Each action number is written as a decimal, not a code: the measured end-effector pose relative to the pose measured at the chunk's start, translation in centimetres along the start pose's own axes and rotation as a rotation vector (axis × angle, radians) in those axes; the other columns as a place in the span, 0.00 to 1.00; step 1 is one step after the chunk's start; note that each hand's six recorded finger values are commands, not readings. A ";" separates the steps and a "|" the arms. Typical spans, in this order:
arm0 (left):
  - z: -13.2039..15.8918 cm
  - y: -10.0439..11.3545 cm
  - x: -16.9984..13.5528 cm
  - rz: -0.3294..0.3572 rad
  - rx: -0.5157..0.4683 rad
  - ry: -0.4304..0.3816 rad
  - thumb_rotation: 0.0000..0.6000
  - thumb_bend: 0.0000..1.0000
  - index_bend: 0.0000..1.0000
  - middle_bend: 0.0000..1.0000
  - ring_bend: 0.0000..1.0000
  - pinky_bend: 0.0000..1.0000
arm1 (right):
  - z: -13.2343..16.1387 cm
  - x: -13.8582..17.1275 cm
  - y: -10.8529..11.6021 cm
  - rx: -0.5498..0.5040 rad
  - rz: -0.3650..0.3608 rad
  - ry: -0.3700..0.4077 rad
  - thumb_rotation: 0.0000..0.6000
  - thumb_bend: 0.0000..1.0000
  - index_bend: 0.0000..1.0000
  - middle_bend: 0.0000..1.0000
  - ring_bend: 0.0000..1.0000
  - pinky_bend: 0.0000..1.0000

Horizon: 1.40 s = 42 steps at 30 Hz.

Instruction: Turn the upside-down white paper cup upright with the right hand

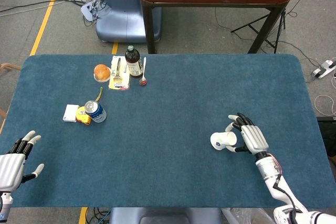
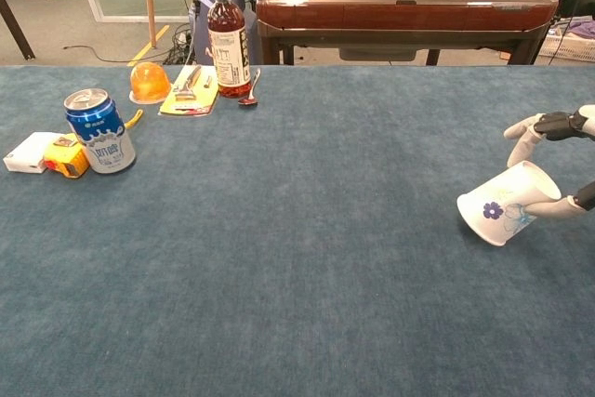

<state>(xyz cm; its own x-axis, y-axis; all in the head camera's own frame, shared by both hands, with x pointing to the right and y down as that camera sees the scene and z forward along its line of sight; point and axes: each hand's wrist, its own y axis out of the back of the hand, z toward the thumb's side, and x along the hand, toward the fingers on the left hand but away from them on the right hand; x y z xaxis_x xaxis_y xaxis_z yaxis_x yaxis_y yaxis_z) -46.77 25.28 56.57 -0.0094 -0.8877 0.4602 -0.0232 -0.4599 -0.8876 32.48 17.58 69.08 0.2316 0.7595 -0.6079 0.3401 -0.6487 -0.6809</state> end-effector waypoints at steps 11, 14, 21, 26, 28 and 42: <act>0.1 -0.2 0.1 -0.006 0.004 -0.003 1.00 0.21 0.16 0.10 0.13 0.45 | -0.6 1.4 2.2 0.102 -0.027 -0.041 1.00 0.03 0.26 0.10 0.00 0.08; 0.2 -0.3 0.1 -0.008 0.003 -0.005 1.00 0.21 0.16 0.10 0.13 0.45 | -0.3 1.7 2.9 0.125 -0.035 -0.049 1.00 0.03 0.26 0.10 0.00 0.08; 0.2 -0.3 0.1 -0.010 0.003 -0.006 1.00 0.21 0.16 0.10 0.13 0.45 | 0.6 1.8 4.0 0.276 -0.013 -0.061 1.00 0.03 0.26 0.09 0.00 0.06; 0.2 -0.2 0.1 -0.008 0.000 -0.005 1.00 0.21 0.16 0.10 0.13 0.45 | 1.6 1.5 4.0 0.395 0.032 -0.075 1.00 0.02 0.26 0.05 0.00 0.03; 0.1 -0.2 0.1 -0.008 -0.001 -0.004 1.00 0.21 0.16 0.10 0.13 0.45 | 2.0 1.4 3.8 0.434 0.063 -0.085 1.00 0.01 0.26 0.04 0.00 0.03; 0.1 0.0 0.0 -0.005 -0.007 -0.003 1.00 0.21 0.16 0.10 0.13 0.45 | 3.3 0.0 1.0 0.544 0.191 -0.129 1.00 0.00 0.26 0.04 0.00 0.01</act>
<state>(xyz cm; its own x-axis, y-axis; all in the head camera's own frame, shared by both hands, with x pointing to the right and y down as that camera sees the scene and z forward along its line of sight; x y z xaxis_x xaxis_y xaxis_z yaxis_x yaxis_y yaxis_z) -46.69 25.27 56.61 -0.0063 -0.8853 0.4649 -0.0302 -0.4645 -0.8851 29.82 16.79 67.02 0.1187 0.6371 -0.7616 -0.2209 -0.7309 -0.6458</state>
